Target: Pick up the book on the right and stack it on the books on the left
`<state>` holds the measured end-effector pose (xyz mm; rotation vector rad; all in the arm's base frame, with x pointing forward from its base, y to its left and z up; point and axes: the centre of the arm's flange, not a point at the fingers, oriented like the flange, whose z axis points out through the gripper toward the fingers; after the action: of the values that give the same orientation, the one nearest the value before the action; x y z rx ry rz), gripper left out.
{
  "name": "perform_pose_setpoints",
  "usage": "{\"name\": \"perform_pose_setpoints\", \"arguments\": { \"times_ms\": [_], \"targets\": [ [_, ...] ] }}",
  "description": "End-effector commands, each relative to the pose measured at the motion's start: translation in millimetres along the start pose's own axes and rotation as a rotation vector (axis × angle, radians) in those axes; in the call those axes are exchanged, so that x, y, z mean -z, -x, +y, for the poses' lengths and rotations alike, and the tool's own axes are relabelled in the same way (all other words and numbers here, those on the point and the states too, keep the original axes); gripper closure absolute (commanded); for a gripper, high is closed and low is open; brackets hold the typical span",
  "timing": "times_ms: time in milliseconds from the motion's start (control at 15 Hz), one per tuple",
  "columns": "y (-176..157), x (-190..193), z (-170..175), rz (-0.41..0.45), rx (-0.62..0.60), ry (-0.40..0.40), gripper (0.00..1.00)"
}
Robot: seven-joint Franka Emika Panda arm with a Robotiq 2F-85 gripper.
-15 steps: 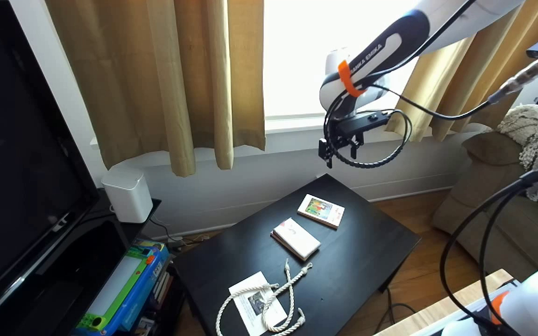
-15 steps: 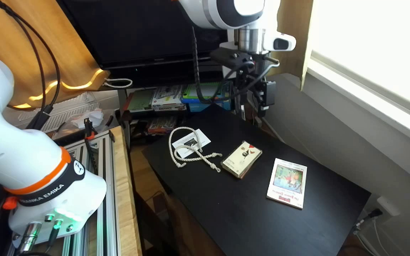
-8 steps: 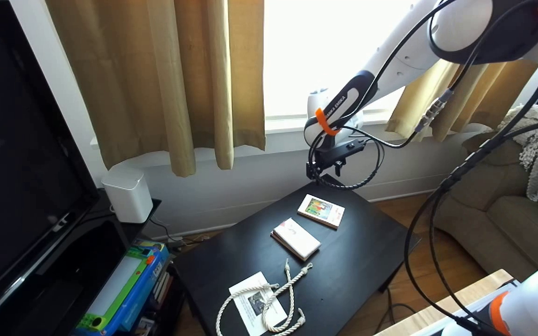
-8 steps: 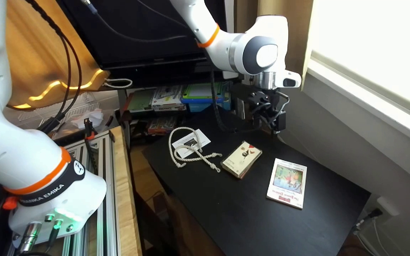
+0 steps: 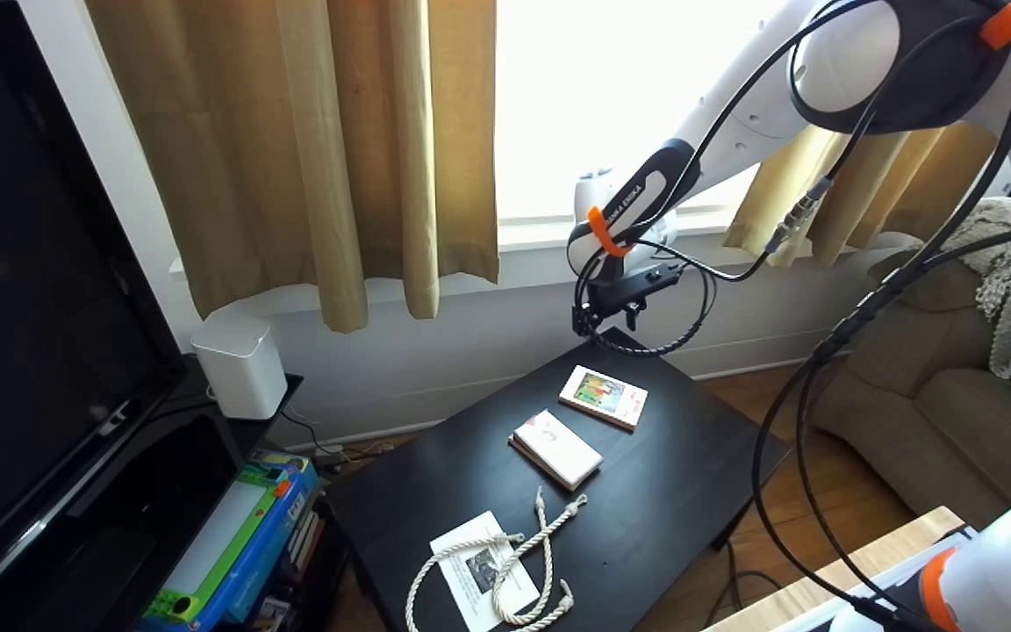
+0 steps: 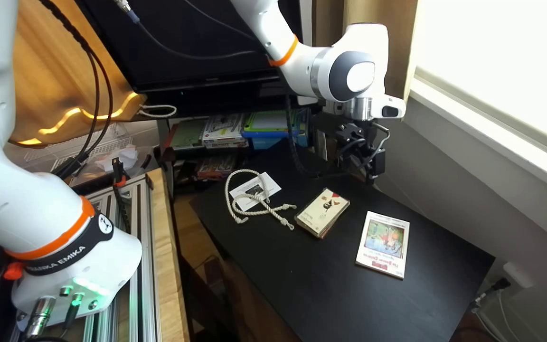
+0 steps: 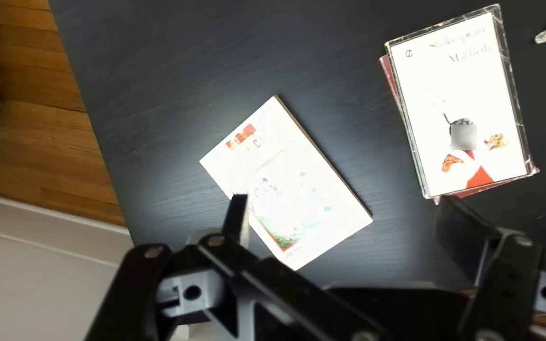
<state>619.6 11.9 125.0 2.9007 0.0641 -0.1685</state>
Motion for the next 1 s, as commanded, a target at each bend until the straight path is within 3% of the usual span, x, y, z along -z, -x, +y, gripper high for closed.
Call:
{"name": "perform_pose_setpoints", "arguments": {
  "times_ms": [0, 200, 467, 933],
  "targets": [
    [-22.3, -39.6, -15.0, -0.014, -0.053, 0.041, 0.00],
    [-38.6, -78.4, -31.1, -0.050, -0.076, 0.072, 0.00],
    [-62.1, -124.7, -47.2, -0.034, -0.077, 0.113, 0.00],
    [-103.2, -178.2, -49.4, -0.012, -0.076, 0.175, 0.00]
  ]
}}
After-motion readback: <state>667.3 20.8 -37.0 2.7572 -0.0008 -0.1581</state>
